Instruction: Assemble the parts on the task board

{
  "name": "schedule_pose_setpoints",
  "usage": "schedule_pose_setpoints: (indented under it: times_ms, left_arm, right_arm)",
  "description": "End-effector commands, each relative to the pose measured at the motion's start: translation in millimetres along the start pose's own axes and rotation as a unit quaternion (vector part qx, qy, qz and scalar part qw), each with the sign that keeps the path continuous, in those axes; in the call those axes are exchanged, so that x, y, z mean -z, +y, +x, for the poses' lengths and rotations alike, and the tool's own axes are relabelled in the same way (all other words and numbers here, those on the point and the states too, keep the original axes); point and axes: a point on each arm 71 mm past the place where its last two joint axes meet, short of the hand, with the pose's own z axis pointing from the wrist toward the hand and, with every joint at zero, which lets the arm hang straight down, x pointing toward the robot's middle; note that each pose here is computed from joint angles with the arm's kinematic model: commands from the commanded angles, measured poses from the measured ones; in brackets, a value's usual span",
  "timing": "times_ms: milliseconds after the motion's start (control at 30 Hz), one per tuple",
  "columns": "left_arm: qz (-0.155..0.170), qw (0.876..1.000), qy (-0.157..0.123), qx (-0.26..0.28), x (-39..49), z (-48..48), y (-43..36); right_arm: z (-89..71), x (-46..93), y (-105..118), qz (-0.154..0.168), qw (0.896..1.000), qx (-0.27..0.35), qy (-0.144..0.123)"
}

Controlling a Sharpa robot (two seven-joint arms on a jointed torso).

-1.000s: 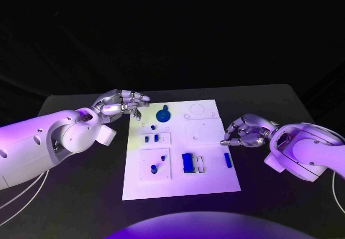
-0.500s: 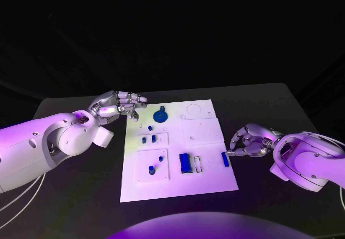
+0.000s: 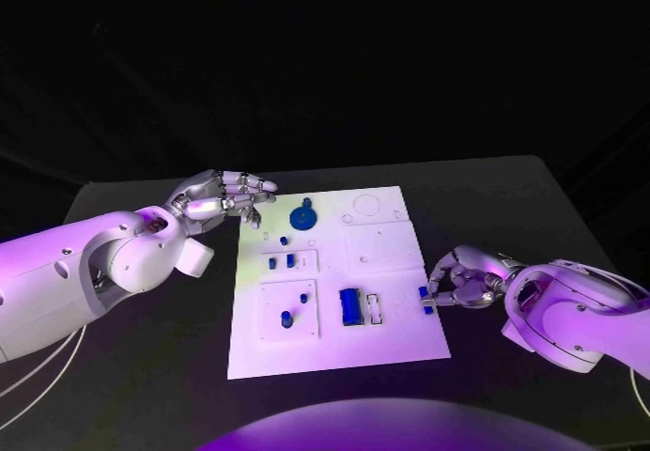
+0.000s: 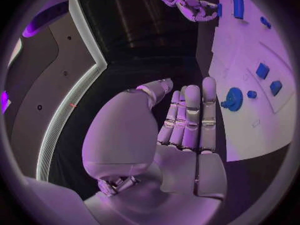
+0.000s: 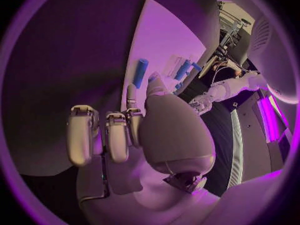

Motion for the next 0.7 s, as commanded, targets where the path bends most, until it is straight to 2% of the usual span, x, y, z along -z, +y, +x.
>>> schedule_pose_setpoints:
  times_ms: [33, 700]
  left_arm:
    - [0.005, 1.000, 0.006, 0.003, -0.4, 2.0, -1.0]
    - [0.003, 1.000, 0.007, 0.003, 0.6, 1.7, -0.9]
  right_arm:
    - [1.5, -0.7, -0.6, 0.003, 1.000, 0.017, -0.002]
    - [18.1, -9.4, 4.3, -0.002, 0.999, 0.051, 0.012]
